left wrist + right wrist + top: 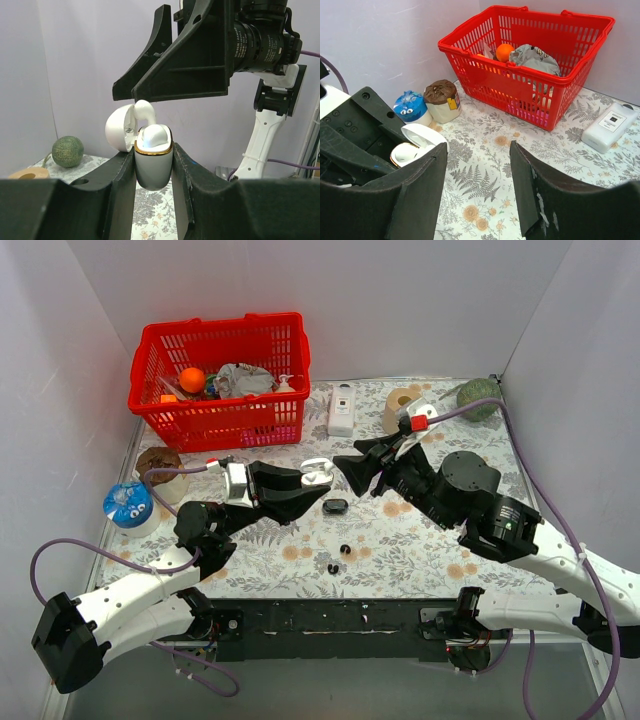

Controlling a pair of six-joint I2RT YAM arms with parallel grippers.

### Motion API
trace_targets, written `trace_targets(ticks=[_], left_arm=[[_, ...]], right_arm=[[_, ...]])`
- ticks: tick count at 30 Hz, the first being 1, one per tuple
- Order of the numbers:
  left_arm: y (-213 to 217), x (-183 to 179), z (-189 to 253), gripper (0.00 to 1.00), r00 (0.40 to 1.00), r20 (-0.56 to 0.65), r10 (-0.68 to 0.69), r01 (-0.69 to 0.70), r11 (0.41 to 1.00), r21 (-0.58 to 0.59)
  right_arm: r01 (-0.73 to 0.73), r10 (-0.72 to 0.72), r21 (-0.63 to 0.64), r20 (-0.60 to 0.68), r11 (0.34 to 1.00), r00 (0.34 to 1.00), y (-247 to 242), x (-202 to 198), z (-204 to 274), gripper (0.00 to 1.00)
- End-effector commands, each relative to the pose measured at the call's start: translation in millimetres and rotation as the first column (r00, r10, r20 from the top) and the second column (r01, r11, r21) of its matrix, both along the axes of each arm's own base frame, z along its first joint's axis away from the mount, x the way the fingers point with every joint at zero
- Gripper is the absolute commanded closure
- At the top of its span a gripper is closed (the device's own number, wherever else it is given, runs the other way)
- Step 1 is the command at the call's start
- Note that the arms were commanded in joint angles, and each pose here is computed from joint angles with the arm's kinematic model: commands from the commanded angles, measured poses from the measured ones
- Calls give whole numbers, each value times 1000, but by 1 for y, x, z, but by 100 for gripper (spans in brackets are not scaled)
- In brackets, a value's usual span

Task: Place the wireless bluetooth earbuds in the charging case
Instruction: Adjust the earbud with the charging case.

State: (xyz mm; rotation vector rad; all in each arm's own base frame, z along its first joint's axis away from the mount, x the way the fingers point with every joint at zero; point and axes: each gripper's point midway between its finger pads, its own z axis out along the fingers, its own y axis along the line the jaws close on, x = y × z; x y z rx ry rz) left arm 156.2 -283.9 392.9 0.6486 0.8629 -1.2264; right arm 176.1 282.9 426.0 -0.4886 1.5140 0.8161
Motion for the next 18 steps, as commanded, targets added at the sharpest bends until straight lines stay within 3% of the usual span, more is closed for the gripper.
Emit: trace_targets(ticks=[1,18], left_arm=[[4,-5,20,100,999,40,-4,5,1000,-28],[6,-4,23,100,999,41,13,-12,999,-39]], right_arm=[[-3,3,19,6,1000,1000,0,-1,10,39],[-91,89,-41,-44,995,995,11,-13,-10,39]])
